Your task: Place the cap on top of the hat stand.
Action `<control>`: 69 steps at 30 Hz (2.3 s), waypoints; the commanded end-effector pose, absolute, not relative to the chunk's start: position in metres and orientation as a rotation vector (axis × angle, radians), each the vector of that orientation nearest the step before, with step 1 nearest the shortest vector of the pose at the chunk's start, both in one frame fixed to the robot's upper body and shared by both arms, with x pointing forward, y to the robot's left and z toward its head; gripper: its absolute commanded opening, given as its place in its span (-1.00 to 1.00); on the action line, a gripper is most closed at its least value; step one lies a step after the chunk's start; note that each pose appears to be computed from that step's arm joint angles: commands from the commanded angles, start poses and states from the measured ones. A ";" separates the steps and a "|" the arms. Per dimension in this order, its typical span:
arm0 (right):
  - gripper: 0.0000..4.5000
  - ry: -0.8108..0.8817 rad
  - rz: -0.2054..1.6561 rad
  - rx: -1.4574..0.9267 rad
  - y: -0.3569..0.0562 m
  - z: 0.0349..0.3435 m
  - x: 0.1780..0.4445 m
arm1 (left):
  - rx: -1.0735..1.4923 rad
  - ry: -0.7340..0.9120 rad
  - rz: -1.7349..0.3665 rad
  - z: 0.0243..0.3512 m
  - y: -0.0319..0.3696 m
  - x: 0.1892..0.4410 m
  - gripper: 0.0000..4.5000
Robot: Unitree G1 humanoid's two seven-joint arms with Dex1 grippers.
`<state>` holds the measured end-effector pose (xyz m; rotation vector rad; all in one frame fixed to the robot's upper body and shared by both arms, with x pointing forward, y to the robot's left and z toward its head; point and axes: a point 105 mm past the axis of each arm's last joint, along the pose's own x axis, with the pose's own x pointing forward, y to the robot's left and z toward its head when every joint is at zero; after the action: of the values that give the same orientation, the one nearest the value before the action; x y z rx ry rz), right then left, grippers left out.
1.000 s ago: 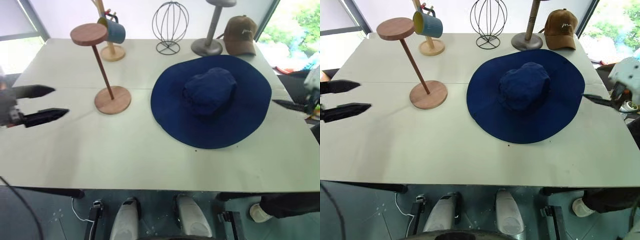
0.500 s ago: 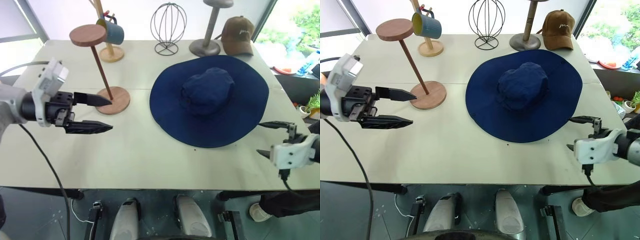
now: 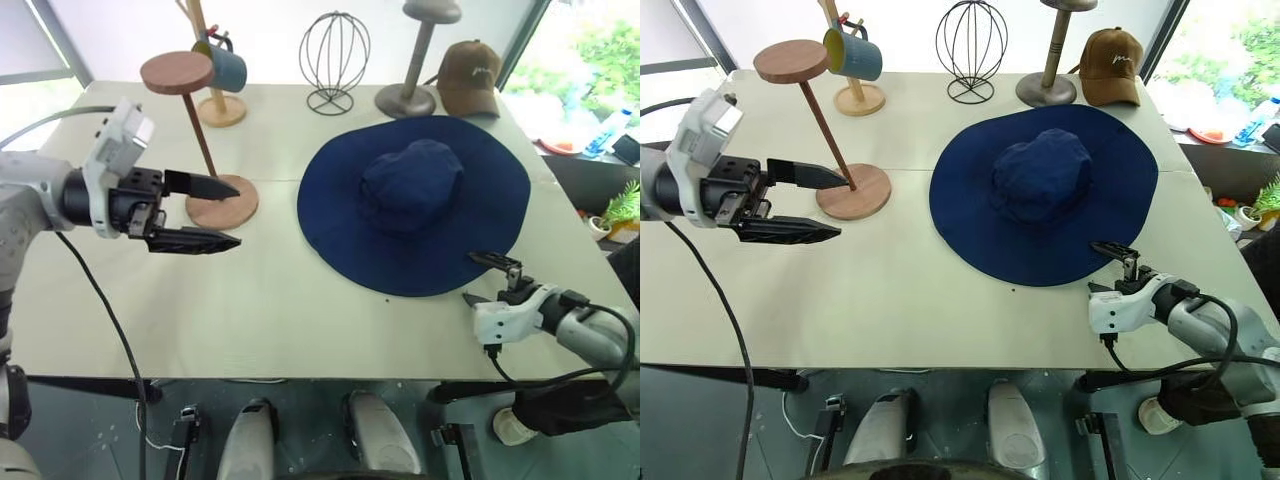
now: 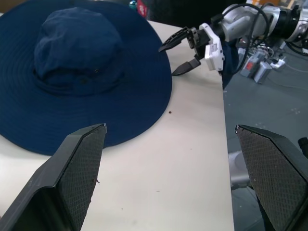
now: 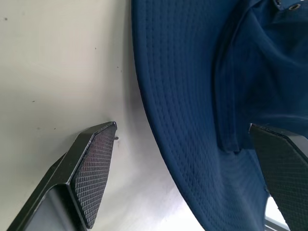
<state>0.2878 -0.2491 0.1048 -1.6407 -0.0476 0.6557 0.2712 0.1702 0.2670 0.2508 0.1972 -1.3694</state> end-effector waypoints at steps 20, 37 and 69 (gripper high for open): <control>-0.05 -0.205 0.832 -1.560 -0.169 0.054 0.333 | 0.274 0.145 -1.313 0.275 0.174 0.267 1.00; -0.99 -0.224 0.850 -0.941 -0.137 0.125 0.327 | 0.241 0.099 -1.241 0.281 0.181 0.265 1.00; -0.99 -0.567 0.891 -0.625 -0.032 0.409 0.410 | 0.128 -0.145 -0.715 0.319 0.247 0.209 1.00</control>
<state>0.4230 -0.0440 0.3699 -0.6128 -0.4271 0.9195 0.2185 0.2422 0.3078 0.1053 -0.0876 -0.7509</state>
